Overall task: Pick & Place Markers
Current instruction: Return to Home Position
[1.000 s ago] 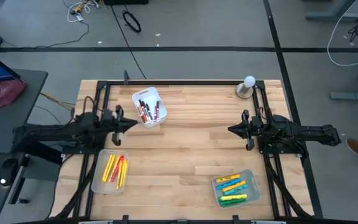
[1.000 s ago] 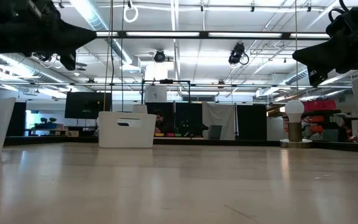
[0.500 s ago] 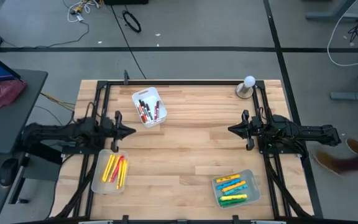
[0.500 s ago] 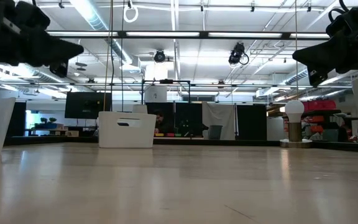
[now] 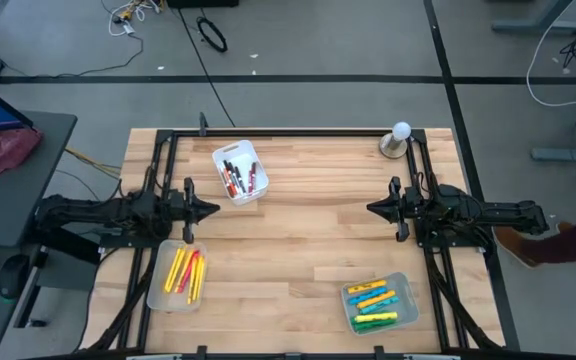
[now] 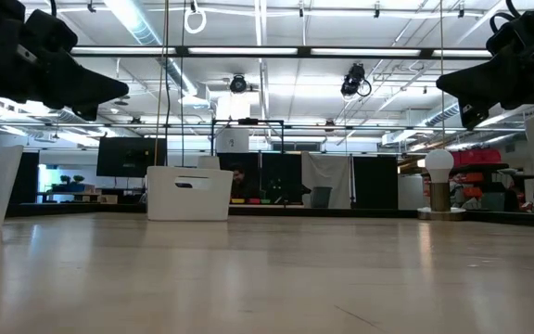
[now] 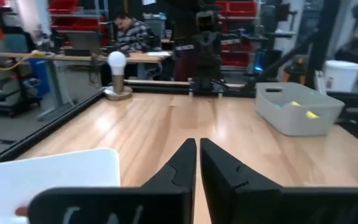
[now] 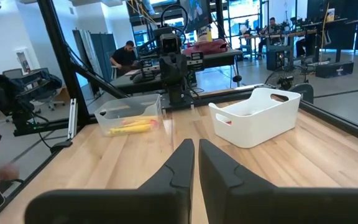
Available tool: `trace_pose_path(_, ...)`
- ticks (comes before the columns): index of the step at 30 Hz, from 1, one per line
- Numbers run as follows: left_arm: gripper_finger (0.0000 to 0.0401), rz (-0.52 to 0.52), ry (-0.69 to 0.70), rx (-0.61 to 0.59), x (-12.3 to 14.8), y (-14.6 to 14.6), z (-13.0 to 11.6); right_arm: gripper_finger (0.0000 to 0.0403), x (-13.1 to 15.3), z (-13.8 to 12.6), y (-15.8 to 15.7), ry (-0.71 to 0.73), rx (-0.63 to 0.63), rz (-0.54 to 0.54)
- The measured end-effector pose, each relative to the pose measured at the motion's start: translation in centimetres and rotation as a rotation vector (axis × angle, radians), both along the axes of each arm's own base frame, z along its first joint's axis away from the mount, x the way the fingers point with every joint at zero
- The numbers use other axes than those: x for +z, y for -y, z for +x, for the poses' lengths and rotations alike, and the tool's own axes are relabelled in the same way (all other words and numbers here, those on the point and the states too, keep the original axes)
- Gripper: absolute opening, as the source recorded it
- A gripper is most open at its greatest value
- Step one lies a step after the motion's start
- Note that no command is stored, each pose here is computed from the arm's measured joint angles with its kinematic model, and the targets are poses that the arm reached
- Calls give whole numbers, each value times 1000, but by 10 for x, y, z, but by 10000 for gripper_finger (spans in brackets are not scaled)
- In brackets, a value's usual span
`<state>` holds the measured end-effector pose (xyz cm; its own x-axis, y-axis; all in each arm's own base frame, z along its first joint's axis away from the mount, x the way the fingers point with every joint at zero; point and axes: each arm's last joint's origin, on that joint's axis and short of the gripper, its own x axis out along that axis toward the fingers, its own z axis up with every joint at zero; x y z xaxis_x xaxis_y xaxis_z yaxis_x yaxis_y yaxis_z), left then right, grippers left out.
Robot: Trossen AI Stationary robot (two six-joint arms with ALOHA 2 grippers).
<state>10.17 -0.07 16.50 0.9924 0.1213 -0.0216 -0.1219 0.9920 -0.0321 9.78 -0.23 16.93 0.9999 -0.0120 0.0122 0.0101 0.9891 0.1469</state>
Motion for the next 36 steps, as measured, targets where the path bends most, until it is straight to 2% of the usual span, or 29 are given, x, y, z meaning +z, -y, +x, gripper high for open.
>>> trace_pose_path(2, 30, -33, 10, 19, 1, -1, 0, 27, 0, 0, 0, 0, 0, 0)
trace_pose_path(7, 29, -189, 44, 30, 2, -1, 0, 27, 0, 0, 0, 0, 0, 0)
trace_pose_path(10, 28, -227, 51, 31, 2, -1, 0, 27, 0, 0, 0, 0, 0, 0)
trace_pose_path(33, 28, -233, 59, 24, 2, -1, 0, 27, 0, 0, 0, 0, 0, 0)
trace_pose_path(36, 28, -250, 54, -13, 2, 1, -1, 27, 0, 0, 0, 0, 0, 0)
